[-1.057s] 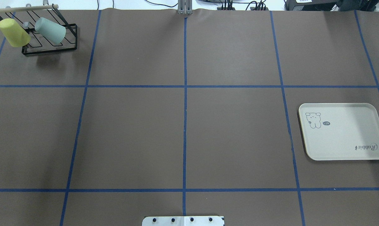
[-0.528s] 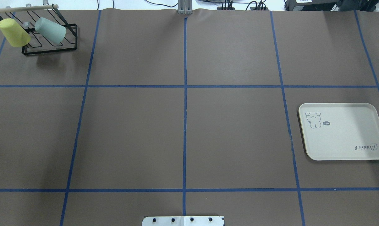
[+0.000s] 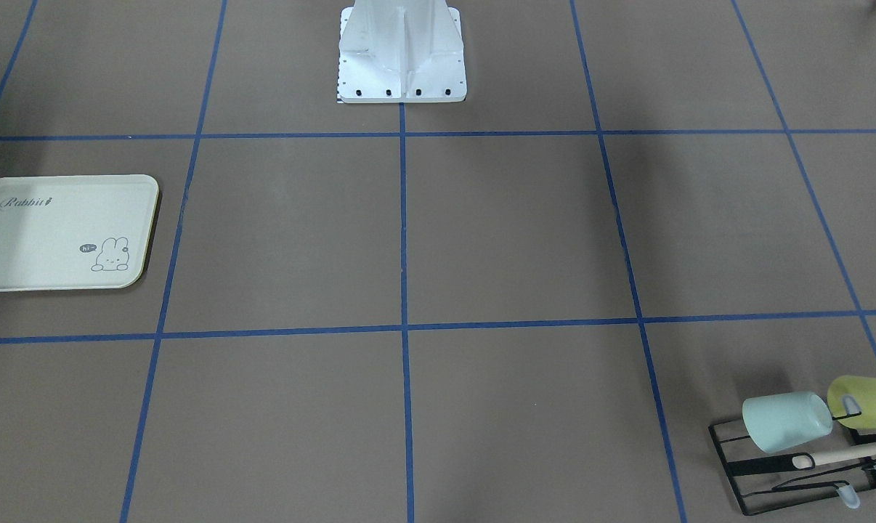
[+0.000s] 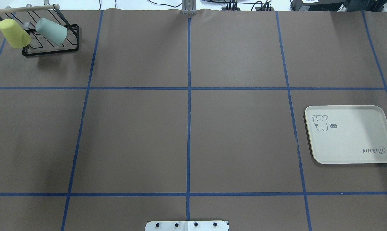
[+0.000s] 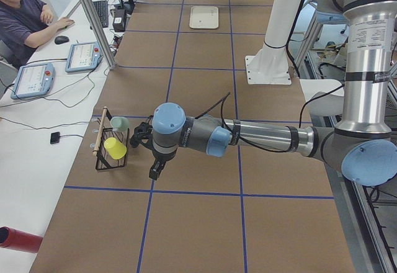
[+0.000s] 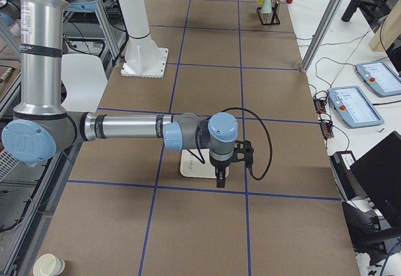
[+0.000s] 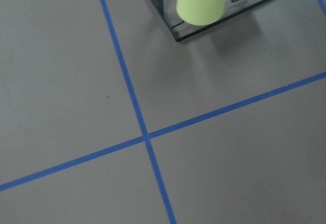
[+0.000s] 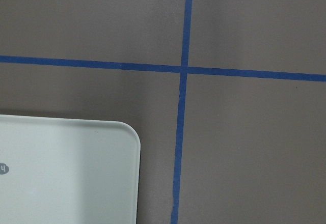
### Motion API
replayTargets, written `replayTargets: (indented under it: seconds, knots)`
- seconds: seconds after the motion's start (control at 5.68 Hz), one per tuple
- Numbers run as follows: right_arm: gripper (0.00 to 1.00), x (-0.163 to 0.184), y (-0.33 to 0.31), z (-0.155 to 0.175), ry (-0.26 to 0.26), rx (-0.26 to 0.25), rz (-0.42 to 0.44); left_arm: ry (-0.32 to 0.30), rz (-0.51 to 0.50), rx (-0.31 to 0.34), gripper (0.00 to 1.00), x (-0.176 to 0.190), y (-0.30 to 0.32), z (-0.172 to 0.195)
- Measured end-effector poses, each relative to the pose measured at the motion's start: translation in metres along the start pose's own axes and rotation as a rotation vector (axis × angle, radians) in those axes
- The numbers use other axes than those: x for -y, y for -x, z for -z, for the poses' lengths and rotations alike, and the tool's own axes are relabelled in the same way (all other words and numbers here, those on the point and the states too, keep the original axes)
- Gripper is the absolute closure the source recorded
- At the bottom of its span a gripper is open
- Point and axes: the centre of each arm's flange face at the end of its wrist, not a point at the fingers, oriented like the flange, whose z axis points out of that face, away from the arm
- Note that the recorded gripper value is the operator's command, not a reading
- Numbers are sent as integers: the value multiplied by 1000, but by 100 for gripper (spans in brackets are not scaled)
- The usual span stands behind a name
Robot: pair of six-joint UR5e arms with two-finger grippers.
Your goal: Left arm grabs green cup and hands to right arm on tray
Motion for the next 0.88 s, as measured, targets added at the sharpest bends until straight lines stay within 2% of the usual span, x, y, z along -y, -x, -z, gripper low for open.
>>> replayTargets:
  seconds: [0.53, 0.88]
  knots:
    - [0, 0, 0, -1, 1, 1, -1, -62, -56, -55, 0, 48, -9, -14]
    - [0, -1, 0, -1, 1, 1, -1, -98, -80, -91, 0, 99, -50, -26]
